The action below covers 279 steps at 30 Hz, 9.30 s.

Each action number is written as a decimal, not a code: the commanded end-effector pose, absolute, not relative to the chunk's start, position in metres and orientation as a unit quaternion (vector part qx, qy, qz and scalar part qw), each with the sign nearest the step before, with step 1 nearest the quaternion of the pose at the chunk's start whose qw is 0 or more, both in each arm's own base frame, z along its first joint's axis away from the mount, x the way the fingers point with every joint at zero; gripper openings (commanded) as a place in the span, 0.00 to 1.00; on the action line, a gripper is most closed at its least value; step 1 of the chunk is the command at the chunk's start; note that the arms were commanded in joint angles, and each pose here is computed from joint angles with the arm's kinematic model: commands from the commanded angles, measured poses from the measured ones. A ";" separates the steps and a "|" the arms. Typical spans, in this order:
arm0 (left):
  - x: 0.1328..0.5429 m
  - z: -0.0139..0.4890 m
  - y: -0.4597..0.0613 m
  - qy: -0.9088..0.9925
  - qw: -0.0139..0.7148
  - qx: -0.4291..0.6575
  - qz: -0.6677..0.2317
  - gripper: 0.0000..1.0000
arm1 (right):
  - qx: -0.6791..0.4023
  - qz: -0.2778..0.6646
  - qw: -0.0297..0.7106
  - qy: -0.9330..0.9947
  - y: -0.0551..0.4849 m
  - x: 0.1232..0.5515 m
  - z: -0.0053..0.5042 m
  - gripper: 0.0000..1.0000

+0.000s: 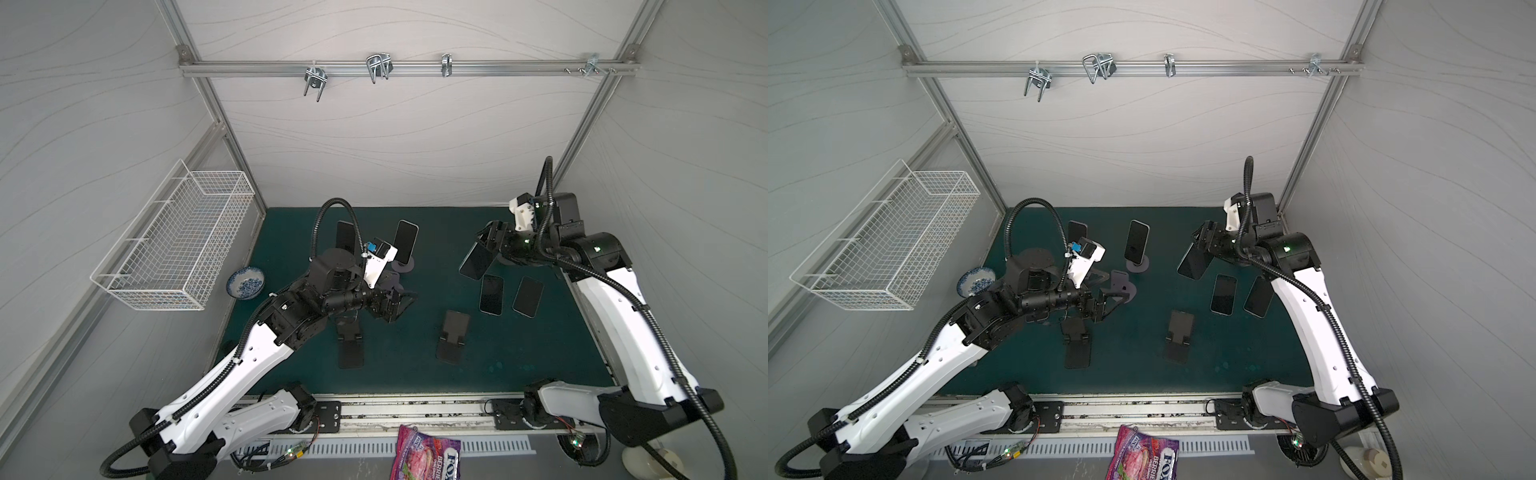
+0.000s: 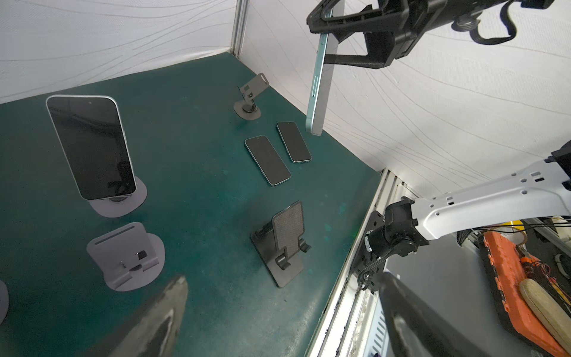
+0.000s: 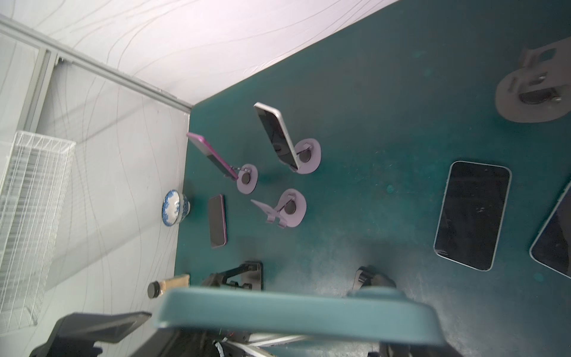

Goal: Remove the phone from the phone stand
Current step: Place the phone to the middle-right of the table, then remove the phone from the phone stand.

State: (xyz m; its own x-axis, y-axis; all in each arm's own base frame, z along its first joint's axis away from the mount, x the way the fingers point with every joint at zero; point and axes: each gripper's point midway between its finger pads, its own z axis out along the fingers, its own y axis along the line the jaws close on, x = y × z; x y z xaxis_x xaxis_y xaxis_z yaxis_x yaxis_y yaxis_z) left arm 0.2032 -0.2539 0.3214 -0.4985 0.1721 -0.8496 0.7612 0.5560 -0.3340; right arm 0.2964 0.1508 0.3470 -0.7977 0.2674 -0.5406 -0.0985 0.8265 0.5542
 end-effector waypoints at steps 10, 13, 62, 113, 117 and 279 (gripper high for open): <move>0.209 0.347 -0.286 0.741 0.438 0.342 -0.377 0.97 | 0.044 0.276 0.303 0.911 0.123 0.307 0.339 0.63; 0.211 0.344 -0.295 0.738 0.438 0.345 -0.379 0.97 | 0.043 0.261 0.298 0.917 0.115 0.311 0.332 0.63; 0.219 0.252 -0.327 0.759 0.365 0.406 -0.354 0.99 | 0.016 0.185 0.102 0.977 0.140 0.378 0.173 0.64; 0.214 0.233 -0.324 0.772 0.337 0.410 -0.349 0.99 | 0.019 0.118 -0.058 0.991 0.147 0.429 0.030 0.71; 0.214 0.233 -0.323 0.773 0.336 0.410 -0.348 0.99 | 0.020 0.103 -0.060 0.993 0.143 0.430 0.021 0.75; 0.446 0.204 -0.081 0.866 0.439 0.158 -0.177 0.90 | -0.289 0.358 0.277 0.843 0.389 0.287 0.297 0.99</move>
